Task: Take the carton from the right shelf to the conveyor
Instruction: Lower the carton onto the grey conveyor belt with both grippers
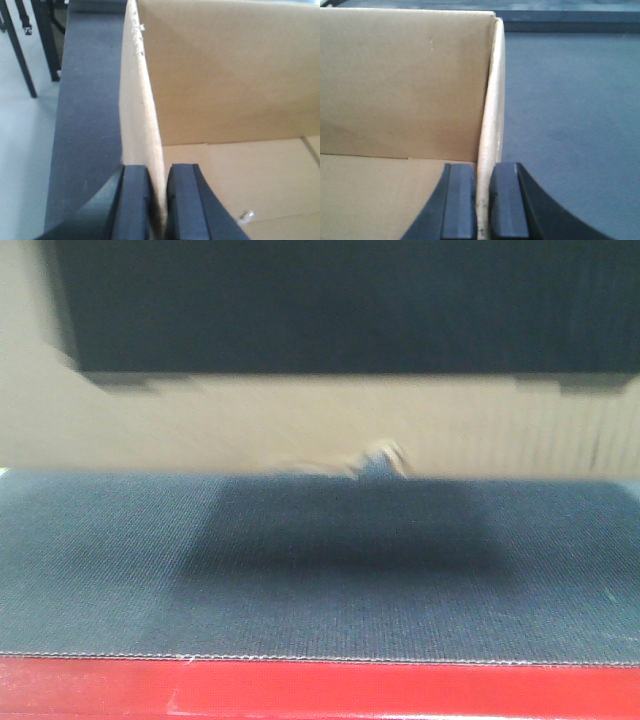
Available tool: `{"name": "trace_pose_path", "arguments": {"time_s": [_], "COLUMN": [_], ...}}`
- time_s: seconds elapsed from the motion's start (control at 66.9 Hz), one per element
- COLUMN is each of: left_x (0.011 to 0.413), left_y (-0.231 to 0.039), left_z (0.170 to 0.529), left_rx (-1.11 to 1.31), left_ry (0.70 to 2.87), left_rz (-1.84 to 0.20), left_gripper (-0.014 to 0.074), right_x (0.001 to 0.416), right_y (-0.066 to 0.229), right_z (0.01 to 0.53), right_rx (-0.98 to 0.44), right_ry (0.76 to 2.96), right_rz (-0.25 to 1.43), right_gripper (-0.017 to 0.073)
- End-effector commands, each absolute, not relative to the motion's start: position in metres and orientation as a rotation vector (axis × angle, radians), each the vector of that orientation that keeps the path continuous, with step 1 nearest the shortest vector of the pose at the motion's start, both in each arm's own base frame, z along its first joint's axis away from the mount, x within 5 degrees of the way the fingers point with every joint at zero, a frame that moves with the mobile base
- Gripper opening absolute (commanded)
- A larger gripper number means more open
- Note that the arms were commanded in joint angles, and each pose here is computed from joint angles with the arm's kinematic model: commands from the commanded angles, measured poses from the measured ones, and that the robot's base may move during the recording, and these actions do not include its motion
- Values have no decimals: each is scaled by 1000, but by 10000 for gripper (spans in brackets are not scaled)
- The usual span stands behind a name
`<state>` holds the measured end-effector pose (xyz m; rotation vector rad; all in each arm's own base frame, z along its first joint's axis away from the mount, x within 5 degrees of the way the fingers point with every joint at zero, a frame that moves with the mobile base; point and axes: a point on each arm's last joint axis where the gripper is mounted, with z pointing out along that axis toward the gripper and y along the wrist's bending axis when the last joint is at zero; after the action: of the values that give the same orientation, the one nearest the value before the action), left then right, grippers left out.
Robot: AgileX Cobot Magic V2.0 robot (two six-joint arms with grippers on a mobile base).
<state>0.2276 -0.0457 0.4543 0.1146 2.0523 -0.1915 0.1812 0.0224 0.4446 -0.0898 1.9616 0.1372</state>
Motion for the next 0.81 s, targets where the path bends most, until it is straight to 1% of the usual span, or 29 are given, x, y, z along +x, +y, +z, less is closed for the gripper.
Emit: {"name": "trace_pose_path", "arguments": {"time_s": [0.0, 0.134, 0.299, 0.373, 0.598, 0.702, 0.792], "left_x": [239, 253, 259, 262, 263, 269, 273], "left_y": [-59, -63, -65, -65, -65, -65, -66], "left_z": [457, 449, 423, 417, 414, 409, 405], "left_rx": [87, 71, 62, 58, 57, 83, 84], "left_ry": [1982, 1966, 1994, 1969, 1963, 1979, 1995], "left_rz": [-275, -312, -310, -312, -312, -261, -259], "left_gripper": [-19, -19, -19, -19, -19, -19, -19], "right_x": [189, 202, 220, 226, 241, 246, 248], "right_y": [25, 26, 27, 28, 30, 30, 31], "right_z": [451, 442, 432, 428, 416, 412, 410], "right_rx": [-67, -61, -57, -57, -56, -52, -52], "right_ry": [1816, 1819, 1838, 1858, 1910, 1925, 1935], "right_rz": [176, 174, 171, 170, 170, 177, 177], "right_gripper": [-75, -76, -76, -76, -76, -76, -76]}}
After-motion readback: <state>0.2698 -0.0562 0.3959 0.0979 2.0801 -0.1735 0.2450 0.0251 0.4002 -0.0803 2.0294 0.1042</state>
